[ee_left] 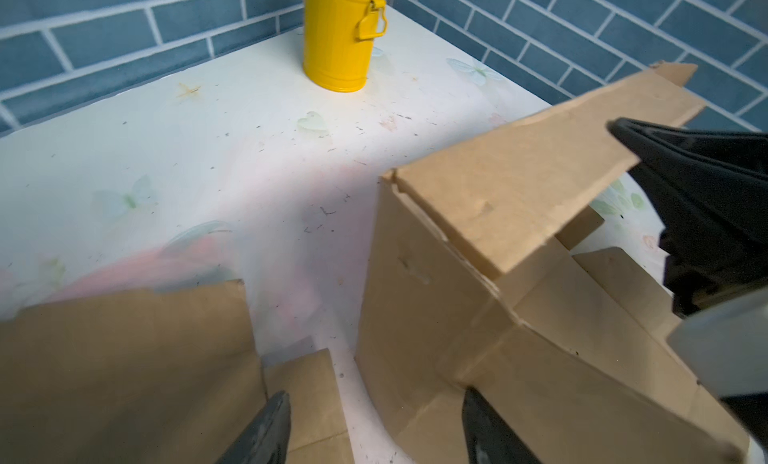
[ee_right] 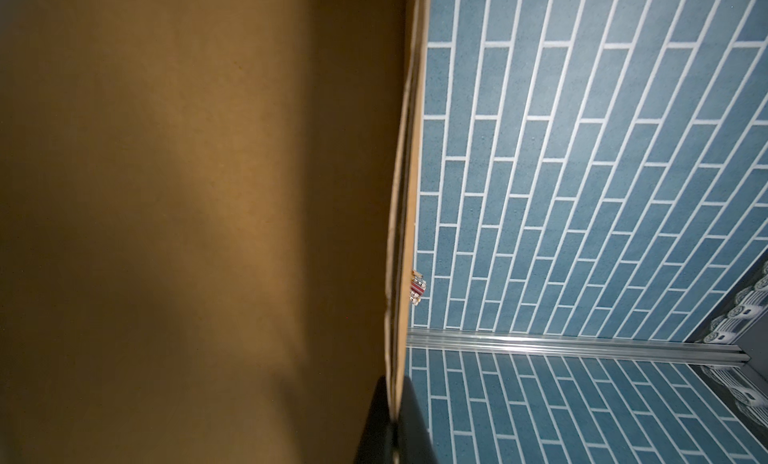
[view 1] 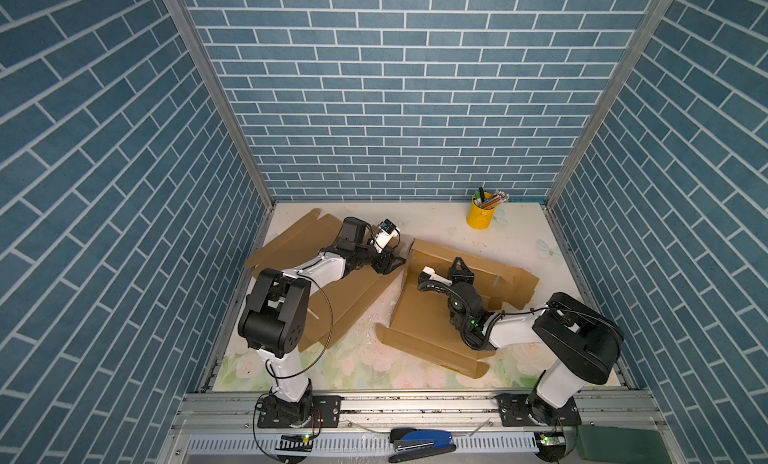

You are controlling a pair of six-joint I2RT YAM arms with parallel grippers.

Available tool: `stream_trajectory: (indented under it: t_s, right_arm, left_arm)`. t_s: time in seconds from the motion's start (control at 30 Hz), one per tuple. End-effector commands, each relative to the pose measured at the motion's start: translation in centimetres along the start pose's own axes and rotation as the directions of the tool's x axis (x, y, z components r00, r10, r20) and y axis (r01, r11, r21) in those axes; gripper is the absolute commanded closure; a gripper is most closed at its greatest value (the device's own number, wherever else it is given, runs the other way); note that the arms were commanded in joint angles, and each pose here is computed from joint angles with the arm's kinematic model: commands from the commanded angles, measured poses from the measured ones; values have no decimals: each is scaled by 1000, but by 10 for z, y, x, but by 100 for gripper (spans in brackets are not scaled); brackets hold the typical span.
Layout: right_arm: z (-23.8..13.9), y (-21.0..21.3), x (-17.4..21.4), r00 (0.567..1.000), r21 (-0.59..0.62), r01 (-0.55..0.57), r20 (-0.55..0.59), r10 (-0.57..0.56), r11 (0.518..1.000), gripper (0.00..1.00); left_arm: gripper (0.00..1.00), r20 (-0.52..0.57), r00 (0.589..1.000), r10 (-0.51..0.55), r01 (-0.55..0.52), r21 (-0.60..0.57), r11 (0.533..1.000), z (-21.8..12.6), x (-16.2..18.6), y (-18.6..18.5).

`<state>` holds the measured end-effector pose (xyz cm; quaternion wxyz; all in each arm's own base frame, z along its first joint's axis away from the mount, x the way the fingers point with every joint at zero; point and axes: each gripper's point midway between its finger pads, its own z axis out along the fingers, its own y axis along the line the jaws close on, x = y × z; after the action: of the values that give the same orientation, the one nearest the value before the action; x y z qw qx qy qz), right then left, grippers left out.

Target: Fold the paper box

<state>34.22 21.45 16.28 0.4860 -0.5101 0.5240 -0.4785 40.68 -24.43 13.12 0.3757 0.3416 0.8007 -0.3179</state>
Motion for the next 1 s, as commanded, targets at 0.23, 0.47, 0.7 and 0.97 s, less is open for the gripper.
stream_trajectory:
  t_s: [0.23,0.47,0.7,0.97]
  right_arm:
    - [-2,27,5,999,-100,49,11,-48,994,100]
    - [-2,31,5,999,-111,51,7,-50,992,100]
    - [-2,32,9,999,-127,42,2,-42,991,100]
    - [-3,32,13,999,-133,33,-7,-34,991,100]
  left_arm:
    - [37,134,942,-308,332,-243,911,-83,-6,-1]
    - [46,110,880,-463,472,-88,877,-55,35,-61]
    - [57,62,867,-495,499,-103,861,-21,74,-69]
    - [77,7,826,-564,553,-204,808,-5,126,-51]
